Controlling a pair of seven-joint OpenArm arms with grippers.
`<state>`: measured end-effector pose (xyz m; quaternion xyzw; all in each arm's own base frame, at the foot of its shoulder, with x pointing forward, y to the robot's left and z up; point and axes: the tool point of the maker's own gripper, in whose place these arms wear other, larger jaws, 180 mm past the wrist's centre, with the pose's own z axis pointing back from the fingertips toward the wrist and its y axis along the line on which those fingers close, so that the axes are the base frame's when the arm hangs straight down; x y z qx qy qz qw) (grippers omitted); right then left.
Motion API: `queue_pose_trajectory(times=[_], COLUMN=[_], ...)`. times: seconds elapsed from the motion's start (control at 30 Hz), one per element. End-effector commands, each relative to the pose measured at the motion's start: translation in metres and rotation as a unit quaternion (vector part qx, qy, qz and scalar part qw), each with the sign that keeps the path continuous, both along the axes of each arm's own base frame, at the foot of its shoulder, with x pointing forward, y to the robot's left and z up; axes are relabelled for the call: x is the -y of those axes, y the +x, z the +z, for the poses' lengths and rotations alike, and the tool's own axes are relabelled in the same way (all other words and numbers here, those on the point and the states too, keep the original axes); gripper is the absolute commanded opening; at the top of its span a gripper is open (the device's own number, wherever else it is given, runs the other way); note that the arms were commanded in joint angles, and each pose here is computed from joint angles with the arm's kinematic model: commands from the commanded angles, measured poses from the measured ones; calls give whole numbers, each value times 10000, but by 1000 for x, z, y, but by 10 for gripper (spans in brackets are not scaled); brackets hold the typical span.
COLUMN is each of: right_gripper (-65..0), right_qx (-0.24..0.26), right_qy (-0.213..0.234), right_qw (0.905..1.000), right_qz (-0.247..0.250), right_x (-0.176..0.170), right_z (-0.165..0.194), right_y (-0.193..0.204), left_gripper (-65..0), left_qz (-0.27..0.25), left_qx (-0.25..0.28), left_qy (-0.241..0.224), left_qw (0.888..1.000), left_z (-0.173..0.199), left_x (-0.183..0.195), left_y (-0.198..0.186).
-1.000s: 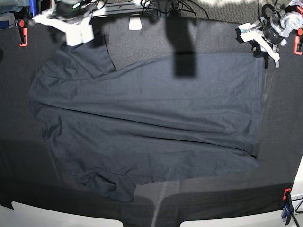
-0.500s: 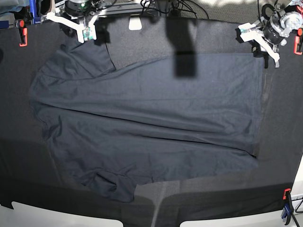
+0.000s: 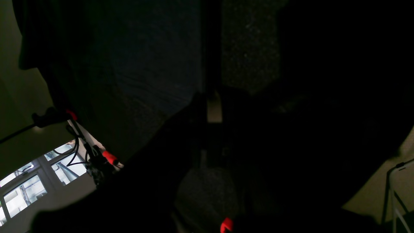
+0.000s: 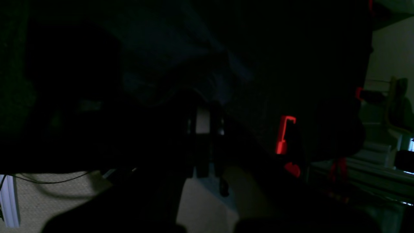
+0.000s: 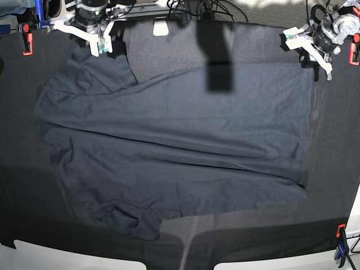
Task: Layout the t-shirt on the table in an organized manner, then fold the t-shirt properly
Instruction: 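Grasp the collar-side corners of the shirt with both grippers, then lift the grasped corners with both grippers and carry them toward the hem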
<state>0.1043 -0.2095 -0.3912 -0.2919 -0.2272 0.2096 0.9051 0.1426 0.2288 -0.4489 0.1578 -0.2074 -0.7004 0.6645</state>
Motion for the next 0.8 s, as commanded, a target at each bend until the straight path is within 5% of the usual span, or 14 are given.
queue_pose_trajectory(times=[0.0, 0.17, 0.37, 0.63, 0.77], right_gripper=[-650, -650, -650, -650, -650], right_qx=[133, 342, 777, 1382, 1445], right_qy=[-184, -756, -737, -244, 198], right_qw=[9996, 9955, 9928, 9883, 9865], right_qz=[181, 468, 531, 599, 740], right_x=[1, 9, 6, -8, -22], right_z=[9, 23, 34, 50, 53], right_y=[6, 16, 44, 104, 126], left_gripper=[-650, -650, -650, -650, -650], left_qz=[-6, -8, 341, 263, 272], left_qx=[-141, -133, 468, 2023, 2294], left_qy=[78, 83, 218, 680, 630], left_qw=[9999, 9999, 9981, 9766, 9709], left_z=[-1, -1, 10, 50, 58], left_x=[-6, -6, -17, -28, -26], left_y=[-5, -5, 14, 54, 60])
